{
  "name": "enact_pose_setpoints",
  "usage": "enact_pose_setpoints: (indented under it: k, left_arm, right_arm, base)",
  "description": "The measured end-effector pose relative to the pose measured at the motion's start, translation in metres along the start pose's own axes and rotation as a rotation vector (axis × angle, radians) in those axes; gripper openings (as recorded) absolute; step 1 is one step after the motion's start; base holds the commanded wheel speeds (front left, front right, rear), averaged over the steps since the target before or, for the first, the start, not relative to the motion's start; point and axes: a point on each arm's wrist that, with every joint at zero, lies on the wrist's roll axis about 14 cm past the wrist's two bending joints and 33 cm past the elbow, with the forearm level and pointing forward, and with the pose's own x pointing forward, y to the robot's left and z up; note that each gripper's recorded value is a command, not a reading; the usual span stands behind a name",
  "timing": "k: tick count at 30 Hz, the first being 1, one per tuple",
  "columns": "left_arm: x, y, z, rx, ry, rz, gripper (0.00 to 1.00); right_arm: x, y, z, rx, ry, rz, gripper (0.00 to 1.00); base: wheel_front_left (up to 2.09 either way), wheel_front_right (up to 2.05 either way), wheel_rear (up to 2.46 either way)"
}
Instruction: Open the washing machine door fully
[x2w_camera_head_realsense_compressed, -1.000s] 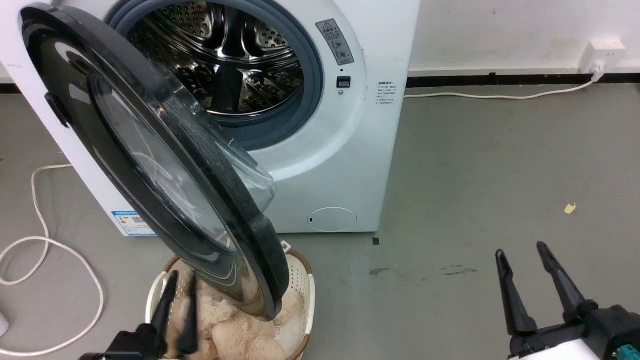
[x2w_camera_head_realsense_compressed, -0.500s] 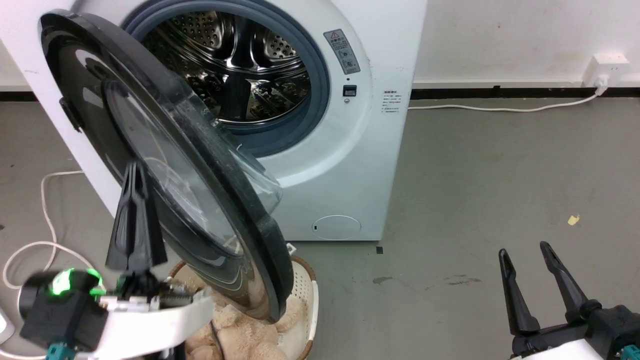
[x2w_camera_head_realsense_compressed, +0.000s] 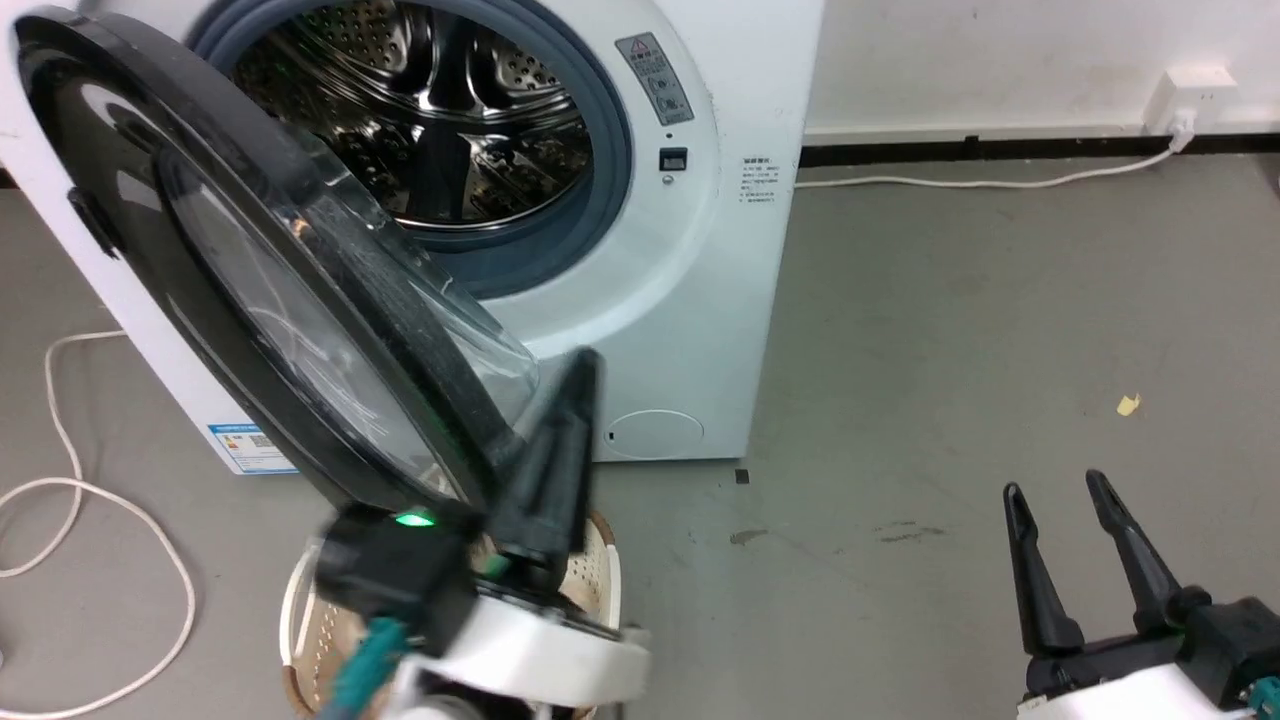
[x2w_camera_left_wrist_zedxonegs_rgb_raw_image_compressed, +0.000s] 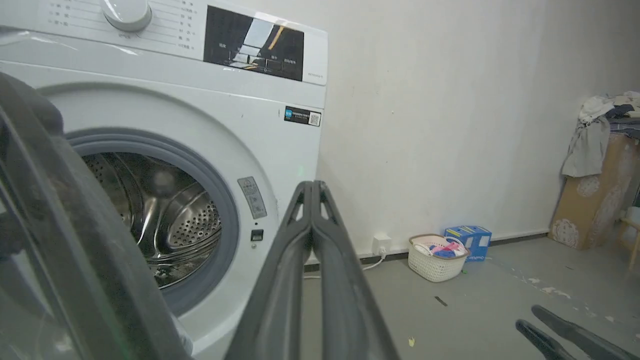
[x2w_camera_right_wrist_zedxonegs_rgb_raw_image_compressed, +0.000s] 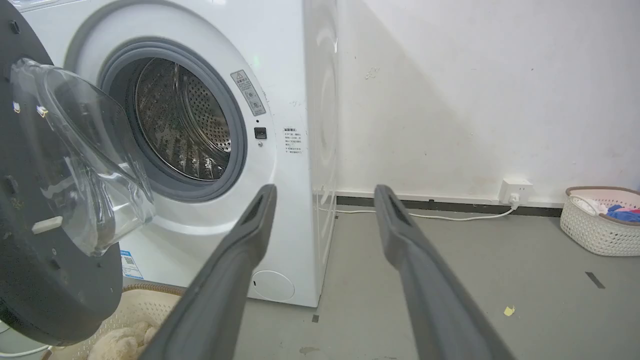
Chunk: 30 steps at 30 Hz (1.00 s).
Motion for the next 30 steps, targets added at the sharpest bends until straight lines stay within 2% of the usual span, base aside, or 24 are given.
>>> enact_pose_setpoints:
  k: [5, 6, 12, 18, 30]
  left_arm:
    - [-0.008, -0.008, -0.057, -0.030, 0.191, -0.002, 0.00]
    - [-0.015, -0.003, -0.085, -0.038, 0.283, 0.025, 0.00]
    - [-0.029, 0.013, -0.122, -0.047, 0.391, 0.085, 0.00]
    - [-0.042, 0.032, -0.135, -0.044, 0.420, 0.148, 0.00]
    - [-0.095, 0.071, -0.125, -0.011, 0.440, 0.302, 0.00]
  right_arm:
    - [0.000, -0.004, -0.003, 0.005, 0.009, -0.013, 1.00]
    - [0.000, -0.006, -0.006, 0.007, 0.016, -0.020, 1.00]
    - [0.001, -0.008, -0.013, 0.011, 0.037, -0.028, 1.00]
    - [0.004, -0.003, -0.015, 0.015, 0.043, -0.012, 1.00]
    - [0.025, 0.052, -0.020, 0.066, 0.041, 0.151, 1.00]
  base:
    - [0.00, 0.00, 0.00]
    - [0.00, 0.00, 0.00]
    - [0.00, 0.00, 0.00]
    - [0.00, 0.00, 0.00]
    - [0.00, 0.00, 0.00]
